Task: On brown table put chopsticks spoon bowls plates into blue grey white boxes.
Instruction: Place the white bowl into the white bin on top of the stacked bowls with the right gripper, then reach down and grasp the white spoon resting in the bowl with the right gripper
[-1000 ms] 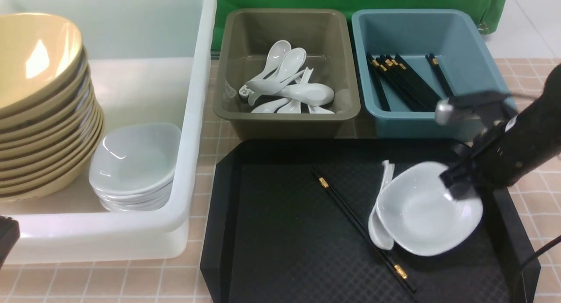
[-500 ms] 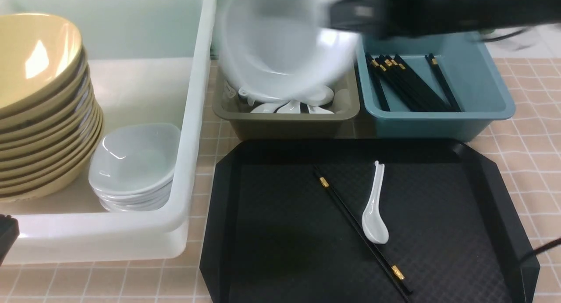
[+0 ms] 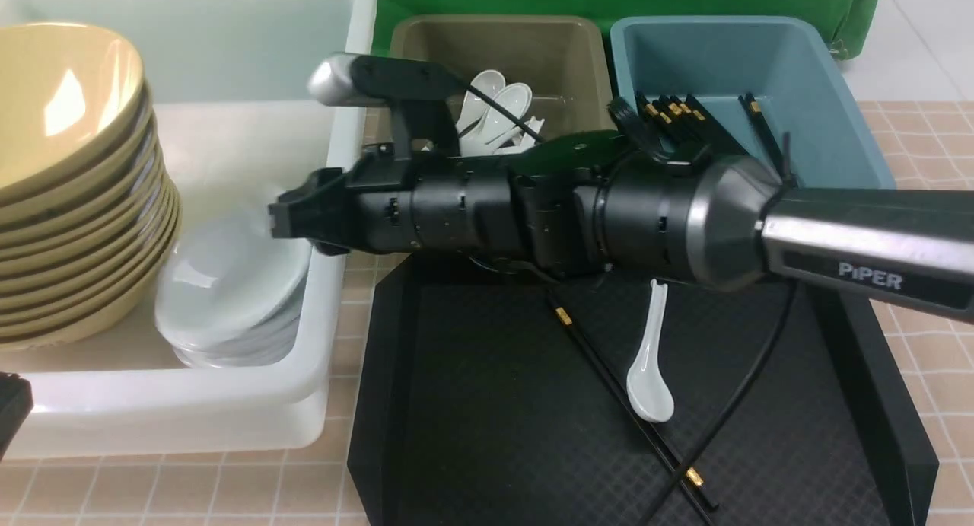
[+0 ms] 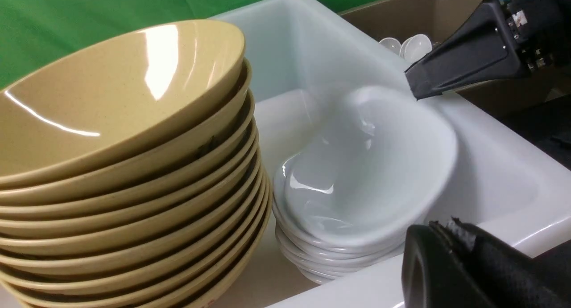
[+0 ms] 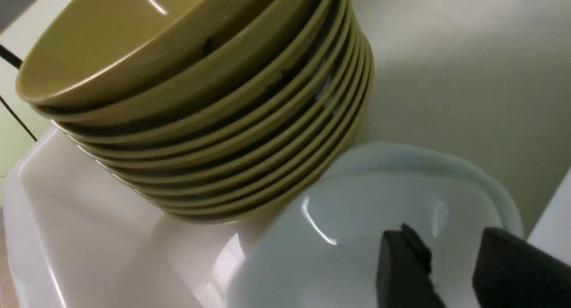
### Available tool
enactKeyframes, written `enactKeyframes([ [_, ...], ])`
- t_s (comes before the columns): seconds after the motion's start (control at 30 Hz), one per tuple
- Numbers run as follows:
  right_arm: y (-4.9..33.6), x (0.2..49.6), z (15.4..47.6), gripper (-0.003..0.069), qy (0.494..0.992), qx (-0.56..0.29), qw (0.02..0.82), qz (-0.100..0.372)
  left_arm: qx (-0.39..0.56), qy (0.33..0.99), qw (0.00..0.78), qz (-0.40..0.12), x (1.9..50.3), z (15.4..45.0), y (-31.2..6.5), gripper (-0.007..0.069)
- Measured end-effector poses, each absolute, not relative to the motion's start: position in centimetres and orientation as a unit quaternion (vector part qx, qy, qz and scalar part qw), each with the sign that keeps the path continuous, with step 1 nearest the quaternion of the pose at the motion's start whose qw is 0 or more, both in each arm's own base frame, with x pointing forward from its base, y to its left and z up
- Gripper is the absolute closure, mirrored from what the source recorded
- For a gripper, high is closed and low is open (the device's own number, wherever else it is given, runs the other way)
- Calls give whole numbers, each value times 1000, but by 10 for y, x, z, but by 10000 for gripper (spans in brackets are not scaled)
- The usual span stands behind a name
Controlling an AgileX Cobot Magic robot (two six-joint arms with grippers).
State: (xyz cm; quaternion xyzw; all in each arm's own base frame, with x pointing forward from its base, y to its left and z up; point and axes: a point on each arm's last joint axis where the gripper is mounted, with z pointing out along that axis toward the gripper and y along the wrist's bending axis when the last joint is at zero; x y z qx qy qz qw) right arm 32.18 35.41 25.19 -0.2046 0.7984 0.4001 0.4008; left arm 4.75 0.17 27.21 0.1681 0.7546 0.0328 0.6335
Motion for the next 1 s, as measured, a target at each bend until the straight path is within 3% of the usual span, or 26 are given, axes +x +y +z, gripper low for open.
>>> enactKeyframes([
  [0.17, 348, 325, 261, 210, 784, -232, 409, 407, 169, 754, 634, 34, 48, 272, 2, 632],
  [0.23, 340, 326, 271, 195, 773, -249, 415, 411, 169, 754, 634, 34, 48, 272, 2, 632],
  [0.37, 302, 326, 323, 186, 741, -304, 453, 391, 169, 754, 634, 34, 48, 272, 2, 632],
  [0.43, 259, 318, 361, 198, 746, -348, 466, 324, 169, 754, 634, 34, 48, 272, 2, 632],
  [0.47, 253, 316, 366, 200, 747, -351, 466, 320, 169, 754, 634, 34, 48, 272, 2, 632],
  [0.57, 199, 306, 378, 229, 823, -348, 393, 219, 168, 754, 634, 34, 48, 272, 2, 632],
  [0.67, 151, 306, 353, 249, 902, -296, 292, 113, 162, 756, 634, 29, 48, 272, 2, 632],
  [0.73, 134, 307, 329, 251, 926, -267, 251, 86, 161, 756, 634, 27, 48, 272, 2, 632],
  [0.83, 122, 301, 278, 252, 949, -219, 212, 75, 160, 755, 636, 26, 48, 272, 2, 632],
  [1.0, 130, 298, 209, 252, 954, -141, 232, 127, 161, 754, 636, 26, 48, 273, 2, 632],
])
